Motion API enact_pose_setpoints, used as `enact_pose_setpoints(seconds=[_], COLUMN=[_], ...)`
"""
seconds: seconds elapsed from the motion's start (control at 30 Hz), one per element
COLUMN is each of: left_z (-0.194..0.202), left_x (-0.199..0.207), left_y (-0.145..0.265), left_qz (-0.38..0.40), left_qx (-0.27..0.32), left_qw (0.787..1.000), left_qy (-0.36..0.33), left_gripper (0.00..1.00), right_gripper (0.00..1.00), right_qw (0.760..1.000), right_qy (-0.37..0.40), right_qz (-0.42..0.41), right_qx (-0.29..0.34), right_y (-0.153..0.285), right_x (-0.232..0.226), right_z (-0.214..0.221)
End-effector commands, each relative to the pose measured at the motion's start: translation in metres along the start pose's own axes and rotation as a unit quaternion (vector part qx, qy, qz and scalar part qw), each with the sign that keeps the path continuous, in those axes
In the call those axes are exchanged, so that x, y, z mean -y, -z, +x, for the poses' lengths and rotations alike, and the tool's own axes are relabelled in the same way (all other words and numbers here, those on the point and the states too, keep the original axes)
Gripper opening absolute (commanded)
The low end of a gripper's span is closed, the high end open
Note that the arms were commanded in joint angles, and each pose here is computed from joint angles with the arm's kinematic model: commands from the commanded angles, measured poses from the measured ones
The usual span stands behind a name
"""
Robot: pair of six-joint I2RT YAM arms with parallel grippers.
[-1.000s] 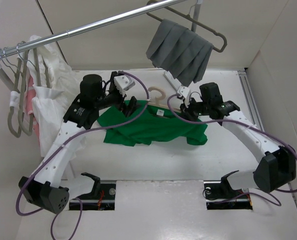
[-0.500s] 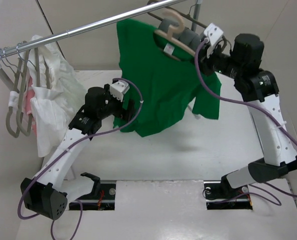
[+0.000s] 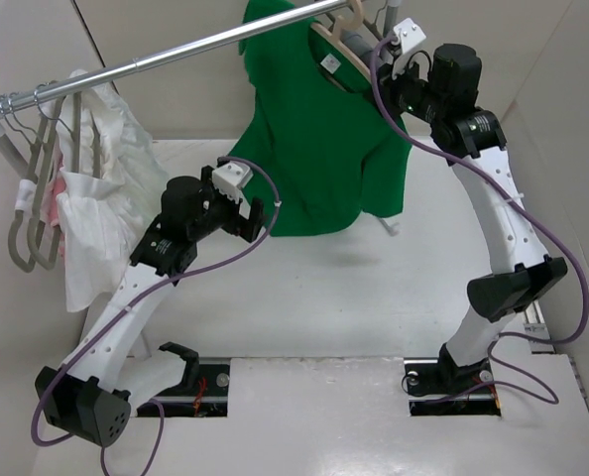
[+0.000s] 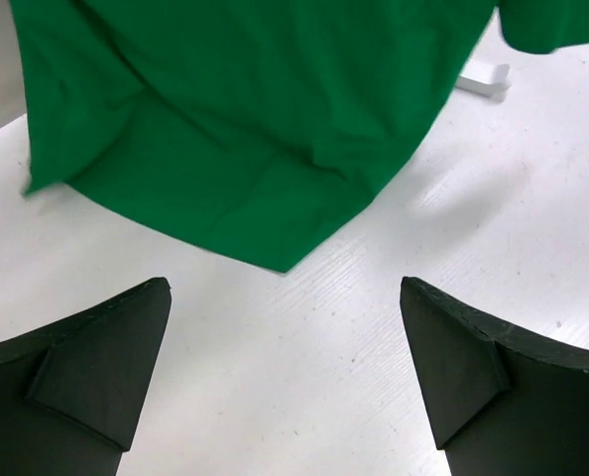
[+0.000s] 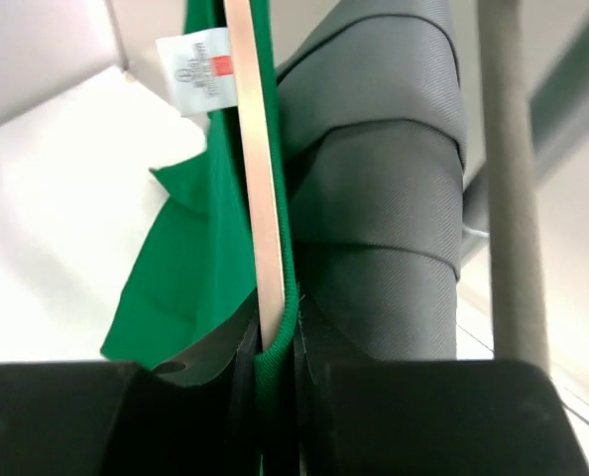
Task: Place the t-shirt on the hanger
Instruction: Hang the hanger with tshirt onto the clothesline
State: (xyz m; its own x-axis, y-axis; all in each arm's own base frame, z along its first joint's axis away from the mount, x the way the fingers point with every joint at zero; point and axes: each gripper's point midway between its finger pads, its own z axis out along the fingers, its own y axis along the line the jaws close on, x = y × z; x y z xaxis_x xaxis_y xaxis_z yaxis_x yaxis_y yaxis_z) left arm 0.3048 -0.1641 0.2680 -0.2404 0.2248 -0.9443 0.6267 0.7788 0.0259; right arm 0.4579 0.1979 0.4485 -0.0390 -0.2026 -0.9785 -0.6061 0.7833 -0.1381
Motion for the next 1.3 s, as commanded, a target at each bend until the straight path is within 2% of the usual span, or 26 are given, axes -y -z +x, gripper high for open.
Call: enact_pose_setpoints(seconds=[0.0, 0.1, 0.23, 0.3, 0.33, 0.37, 0.47, 0.6, 0.7, 0.83, 0.93, 0.97, 1.07, 1.1, 1.2, 1.27], left_z=[-0.009, -0.009, -0.001, 0.010, 0.015, 0.024, 0.039, 0.071, 0.094, 0.110, 0.123, 0.127, 0.127, 0.124, 0.123, 0.121], left_x=[0.000, 0.000, 0.001, 0.002, 0.001, 0.002, 0.002, 0.004, 0.001, -0.001, -0.001, -0.002, -0.005, -0.005, -0.011, -0.015], left_y=[0.003, 0.003, 0.001, -0.001, -0.001, -0.003, -0.001, -0.004, -0.005, -0.008, -0.010, -0.011, -0.012, -0.012, -0.011, -0.010], left_qz=[-0.004, -0.004, 0.001, 0.003, -0.001, 0.000, -0.010, -0.019, -0.036, -0.054, -0.060, -0.065, -0.073, -0.073, -0.083, -0.089], left_qx=[0.023, 0.023, 0.014, 0.004, -0.001, -0.012, -0.023, -0.044, -0.050, -0.039, -0.033, -0.032, -0.018, -0.011, 0.000, 0.009], left_qw=[1.000, 1.000, 1.000, 1.000, 1.000, 1.000, 0.999, 0.998, 0.996, 0.994, 0.993, 0.993, 0.992, 0.993, 0.992, 0.992], left_qy=[-0.011, -0.011, -0.013, -0.010, -0.009, 0.000, 0.022, 0.047, 0.061, 0.084, 0.097, 0.097, 0.098, 0.097, 0.091, 0.091], left_gripper=[1.00, 1.00, 1.00, 1.00, 1.00, 1.00, 1.00, 1.00, 1.00, 1.00, 1.00, 1.00, 1.00, 1.00, 1.00, 1.00], right_gripper=[0.00, 0.00, 0.02, 0.26, 0.44, 0.51, 1.00, 1.00, 1.00, 1.00, 1.00, 1.00, 1.00, 1.00, 1.00, 1.00], right_qw=[0.994, 0.994, 0.997, 0.997, 0.997, 0.997, 0.998, 0.995, 0.991, 0.986, 0.976, 0.970, 0.953, 0.946, 0.937, 0.931], right_qy=[-0.009, -0.011, -0.022, -0.023, -0.022, -0.017, 0.005, 0.040, 0.039, 0.011, -0.048, -0.068, -0.130, -0.154, -0.186, -0.209], right_qz=[0.064, 0.070, 0.064, 0.064, 0.059, 0.059, 0.052, 0.088, 0.124, 0.161, 0.200, 0.211, 0.240, 0.241, 0.241, 0.251], right_qx=[0.091, 0.084, 0.048, 0.045, 0.047, 0.048, 0.043, 0.009, -0.004, -0.038, -0.075, -0.101, -0.130, -0.154, -0.171, -0.166], right_y=[0.022, 0.022, 0.012, 0.017, 0.019, 0.022, 0.038, 0.080, 0.106, 0.148, 0.175, 0.185, 0.197, 0.201, 0.206, 0.207], right_x=[0.025, 0.027, 0.025, 0.021, 0.018, 0.017, 0.010, -0.003, -0.007, -0.016, -0.024, -0.029, -0.034, -0.043, -0.053, -0.054], right_z=[-0.051, -0.048, -0.016, -0.007, -0.006, -0.005, 0.000, 0.016, 0.036, 0.097, 0.165, 0.207, 0.271, 0.309, 0.358, 0.371])
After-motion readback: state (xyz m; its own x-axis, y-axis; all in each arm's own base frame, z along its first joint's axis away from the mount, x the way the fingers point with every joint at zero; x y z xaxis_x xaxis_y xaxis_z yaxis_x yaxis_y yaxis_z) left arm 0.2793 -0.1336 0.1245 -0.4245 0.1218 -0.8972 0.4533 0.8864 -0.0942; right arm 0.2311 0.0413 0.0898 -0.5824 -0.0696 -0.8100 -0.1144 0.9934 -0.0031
